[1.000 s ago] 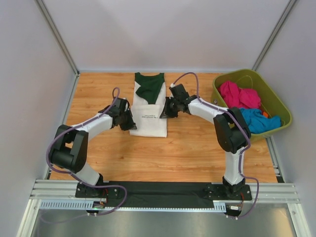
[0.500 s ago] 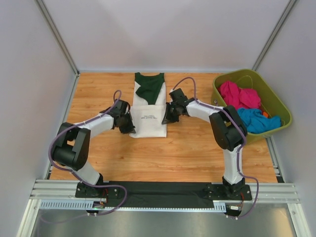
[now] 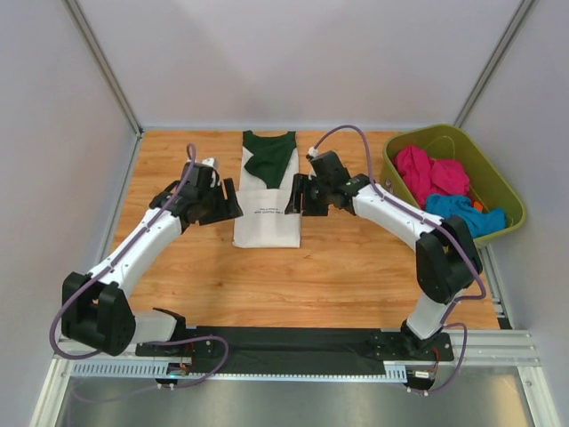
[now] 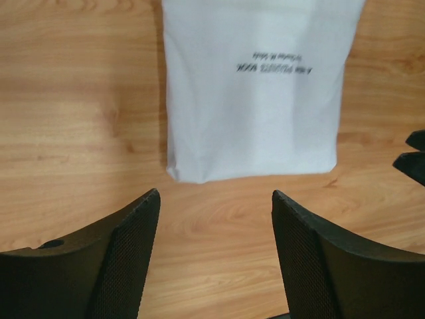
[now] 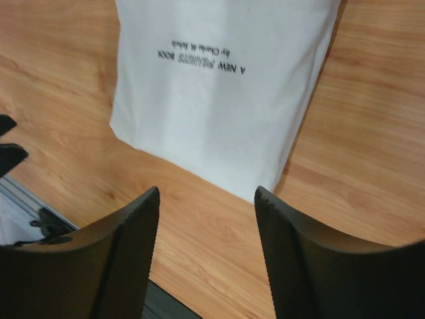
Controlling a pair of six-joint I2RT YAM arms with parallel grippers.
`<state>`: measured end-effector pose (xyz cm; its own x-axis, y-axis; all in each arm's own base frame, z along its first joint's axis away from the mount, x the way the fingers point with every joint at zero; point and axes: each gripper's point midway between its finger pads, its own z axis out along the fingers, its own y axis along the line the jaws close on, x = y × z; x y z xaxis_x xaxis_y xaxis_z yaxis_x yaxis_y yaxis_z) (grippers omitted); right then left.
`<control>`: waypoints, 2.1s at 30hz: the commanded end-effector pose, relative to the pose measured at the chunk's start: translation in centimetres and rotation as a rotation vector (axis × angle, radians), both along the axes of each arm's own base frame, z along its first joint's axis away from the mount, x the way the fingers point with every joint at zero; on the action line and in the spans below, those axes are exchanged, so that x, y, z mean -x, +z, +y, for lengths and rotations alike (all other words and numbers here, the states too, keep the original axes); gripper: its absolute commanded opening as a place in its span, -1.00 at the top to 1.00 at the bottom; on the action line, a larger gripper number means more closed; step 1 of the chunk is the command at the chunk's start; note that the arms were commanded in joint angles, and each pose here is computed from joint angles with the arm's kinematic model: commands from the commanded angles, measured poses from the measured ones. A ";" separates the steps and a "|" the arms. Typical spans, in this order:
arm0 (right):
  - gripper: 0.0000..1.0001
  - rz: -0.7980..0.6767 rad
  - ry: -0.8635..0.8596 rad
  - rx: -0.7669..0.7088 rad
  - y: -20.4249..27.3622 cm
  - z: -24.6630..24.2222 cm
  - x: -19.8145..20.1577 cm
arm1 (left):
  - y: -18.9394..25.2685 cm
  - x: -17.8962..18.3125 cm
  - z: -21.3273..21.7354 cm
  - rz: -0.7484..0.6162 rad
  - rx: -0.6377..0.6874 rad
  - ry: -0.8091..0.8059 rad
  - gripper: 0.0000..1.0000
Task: Fold and stack the t-shirts
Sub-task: Fold the tshirt
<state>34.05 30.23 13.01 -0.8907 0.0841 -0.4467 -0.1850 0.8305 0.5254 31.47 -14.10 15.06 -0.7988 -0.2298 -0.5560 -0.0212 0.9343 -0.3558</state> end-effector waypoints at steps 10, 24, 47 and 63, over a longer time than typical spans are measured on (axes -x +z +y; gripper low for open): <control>-0.35 0.141 -0.030 0.112 -7.3 -2.1 5.9 | -6.1 4.8 1.2 0.194 -0.001 0.078 -0.39; -0.07 0.176 0.002 0.122 -9.7 -0.8 4.9 | -10.0 4.1 0.5 0.268 0.023 0.111 -0.19; 0.66 0.205 0.022 0.171 -11.9 -0.6 4.2 | -13.5 3.0 1.0 0.320 -0.021 0.129 0.08; 0.31 0.194 0.011 0.185 -11.6 -0.7 3.9 | -13.1 1.9 1.2 0.263 -0.033 0.126 0.06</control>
